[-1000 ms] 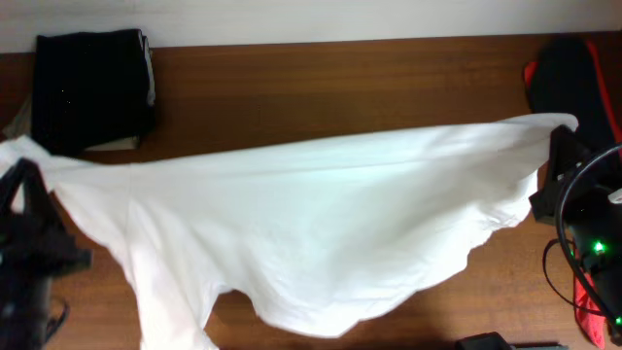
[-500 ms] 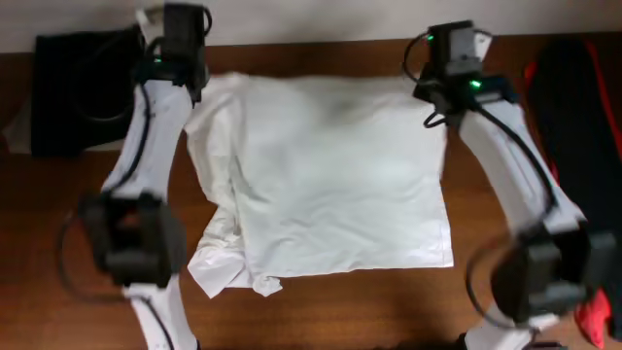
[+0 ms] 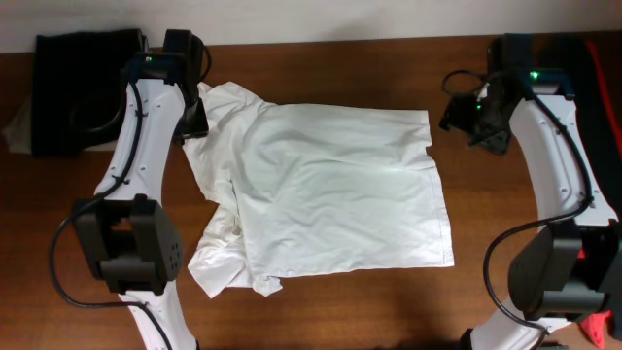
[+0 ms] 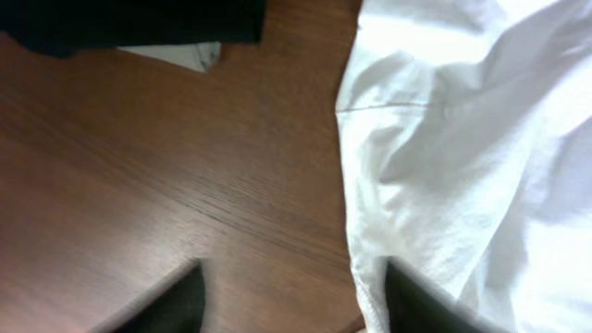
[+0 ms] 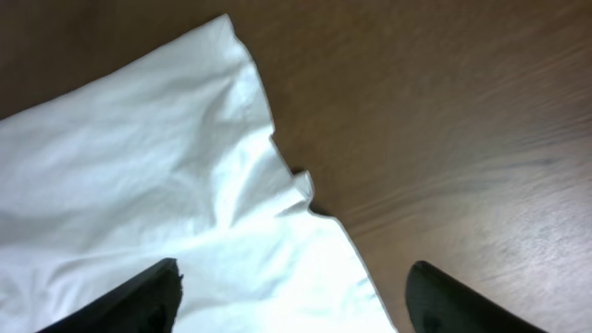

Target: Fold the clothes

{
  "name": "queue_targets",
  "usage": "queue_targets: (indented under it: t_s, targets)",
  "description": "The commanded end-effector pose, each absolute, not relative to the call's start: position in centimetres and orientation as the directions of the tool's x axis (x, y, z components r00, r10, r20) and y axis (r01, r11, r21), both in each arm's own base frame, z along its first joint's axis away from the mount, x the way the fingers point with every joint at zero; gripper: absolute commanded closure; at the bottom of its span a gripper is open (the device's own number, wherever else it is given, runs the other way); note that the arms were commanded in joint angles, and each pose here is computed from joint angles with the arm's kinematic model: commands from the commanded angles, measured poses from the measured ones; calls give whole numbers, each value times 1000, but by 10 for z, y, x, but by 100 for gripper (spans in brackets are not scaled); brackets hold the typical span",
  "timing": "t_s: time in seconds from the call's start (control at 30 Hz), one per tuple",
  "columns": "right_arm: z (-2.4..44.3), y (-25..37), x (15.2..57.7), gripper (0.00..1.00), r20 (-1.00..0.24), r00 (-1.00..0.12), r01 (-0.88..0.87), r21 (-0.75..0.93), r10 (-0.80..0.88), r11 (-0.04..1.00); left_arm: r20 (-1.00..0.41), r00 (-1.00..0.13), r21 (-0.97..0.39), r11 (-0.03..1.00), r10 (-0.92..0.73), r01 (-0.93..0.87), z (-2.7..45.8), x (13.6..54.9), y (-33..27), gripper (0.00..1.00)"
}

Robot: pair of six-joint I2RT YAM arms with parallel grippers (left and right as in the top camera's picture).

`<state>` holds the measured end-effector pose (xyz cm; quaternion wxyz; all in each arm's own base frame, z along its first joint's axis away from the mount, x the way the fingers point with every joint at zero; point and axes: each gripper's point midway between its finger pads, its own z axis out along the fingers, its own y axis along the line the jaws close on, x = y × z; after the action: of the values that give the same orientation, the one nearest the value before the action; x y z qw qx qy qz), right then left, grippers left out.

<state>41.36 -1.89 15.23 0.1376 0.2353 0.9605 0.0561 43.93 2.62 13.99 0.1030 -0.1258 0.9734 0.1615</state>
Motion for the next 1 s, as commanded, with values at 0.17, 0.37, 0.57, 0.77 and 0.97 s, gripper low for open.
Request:
queue_targets:
  t_s: [0.17, 0.37, 0.57, 0.77, 0.97]
  targets:
    - [74, 21, 396, 71, -138, -888, 404, 221, 439, 887, -88, -966, 221, 941, -244, -258, 87, 435, 18, 99]
    - [41, 29, 381, 80, -104, -893, 407, 232, 439, 883, -1, -967, 143, 957, -255, -253, 38, 441, 3, 99]
    - [12, 29, 371, 78, -54, -897, 419, 209, 438, 884, 30, -968, 121, 962, -250, -245, -10, 451, -1, 99]
    - [-6, 23, 366, 79, -26, -897, 433, 162, 442, 887, 88, -956, 167, 950, -281, -264, -37, 441, 19, 99]
    - [-19, 8, 361, 93, -4, -868, 493, 107, 496, 863, 89, -915, 319, 881, -394, -348, -31, 422, 100, 99]
